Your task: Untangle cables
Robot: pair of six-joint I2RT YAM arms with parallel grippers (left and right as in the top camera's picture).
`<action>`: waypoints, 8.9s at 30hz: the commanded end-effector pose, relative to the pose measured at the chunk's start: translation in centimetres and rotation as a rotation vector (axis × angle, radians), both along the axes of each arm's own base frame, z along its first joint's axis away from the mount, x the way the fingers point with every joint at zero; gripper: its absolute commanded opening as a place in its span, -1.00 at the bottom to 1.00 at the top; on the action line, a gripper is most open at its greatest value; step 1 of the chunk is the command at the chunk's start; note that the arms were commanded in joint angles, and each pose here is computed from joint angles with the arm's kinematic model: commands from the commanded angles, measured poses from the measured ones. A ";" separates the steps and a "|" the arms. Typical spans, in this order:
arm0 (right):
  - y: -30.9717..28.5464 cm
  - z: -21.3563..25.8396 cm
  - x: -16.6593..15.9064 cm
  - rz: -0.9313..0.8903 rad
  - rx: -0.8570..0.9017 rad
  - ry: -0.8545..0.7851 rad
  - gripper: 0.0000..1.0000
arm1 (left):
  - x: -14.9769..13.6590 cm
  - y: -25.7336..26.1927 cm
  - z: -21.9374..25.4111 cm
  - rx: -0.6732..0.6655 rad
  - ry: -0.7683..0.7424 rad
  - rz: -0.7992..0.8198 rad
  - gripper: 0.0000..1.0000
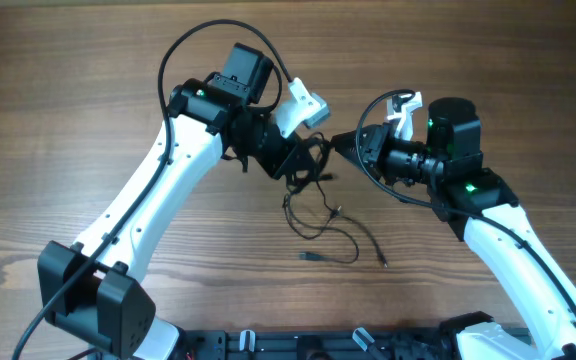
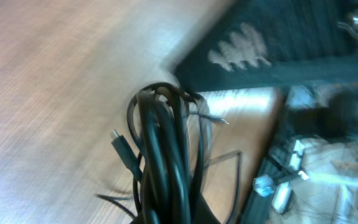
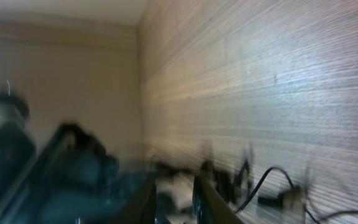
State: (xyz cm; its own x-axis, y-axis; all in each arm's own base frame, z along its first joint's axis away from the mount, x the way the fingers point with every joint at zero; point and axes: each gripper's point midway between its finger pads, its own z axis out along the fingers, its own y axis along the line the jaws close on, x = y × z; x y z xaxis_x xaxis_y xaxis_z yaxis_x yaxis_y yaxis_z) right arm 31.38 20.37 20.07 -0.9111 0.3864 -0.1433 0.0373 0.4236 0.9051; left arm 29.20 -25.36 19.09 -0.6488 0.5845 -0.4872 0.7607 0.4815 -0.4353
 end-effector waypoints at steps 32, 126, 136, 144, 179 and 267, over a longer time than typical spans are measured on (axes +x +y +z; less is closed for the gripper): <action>-0.4 -1.1 3.2 -0.136 0.066 0.116 -0.44 | -0.1 -5.0 3.0 -0.107 -0.113 -0.026 -0.92; 0.8 8.3 1.9 0.222 0.343 -0.231 -0.47 | 1.0 -0.8 8.7 -0.267 -0.297 -0.090 -0.92; 1.0 9.4 3.0 0.145 0.362 -0.263 -0.91 | -0.4 -1.6 8.3 -0.259 -0.258 -0.121 -0.92; -4.1 15.1 6.5 -0.063 0.287 -0.748 -0.92 | -0.9 -1.3 7.9 -0.245 -0.220 -0.115 -0.92; -3.0 5.0 2.3 0.464 0.203 -0.711 0.43 | -3.7 -2.1 12.0 -0.532 -0.102 -0.224 -0.92; 7.5 -0.8 -3.4 -0.073 0.245 0.210 0.16 | 0.5 8.9 5.9 -1.123 0.059 1.001 -0.91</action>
State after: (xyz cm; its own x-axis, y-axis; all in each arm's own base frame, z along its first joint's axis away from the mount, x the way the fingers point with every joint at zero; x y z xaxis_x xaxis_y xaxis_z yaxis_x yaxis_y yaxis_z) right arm 26.98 26.52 21.72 -0.9139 0.4057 -0.0128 0.0890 0.2310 0.9689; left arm 29.17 -16.82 24.80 -0.6014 -0.7202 -0.3459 0.3106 0.1881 -0.9317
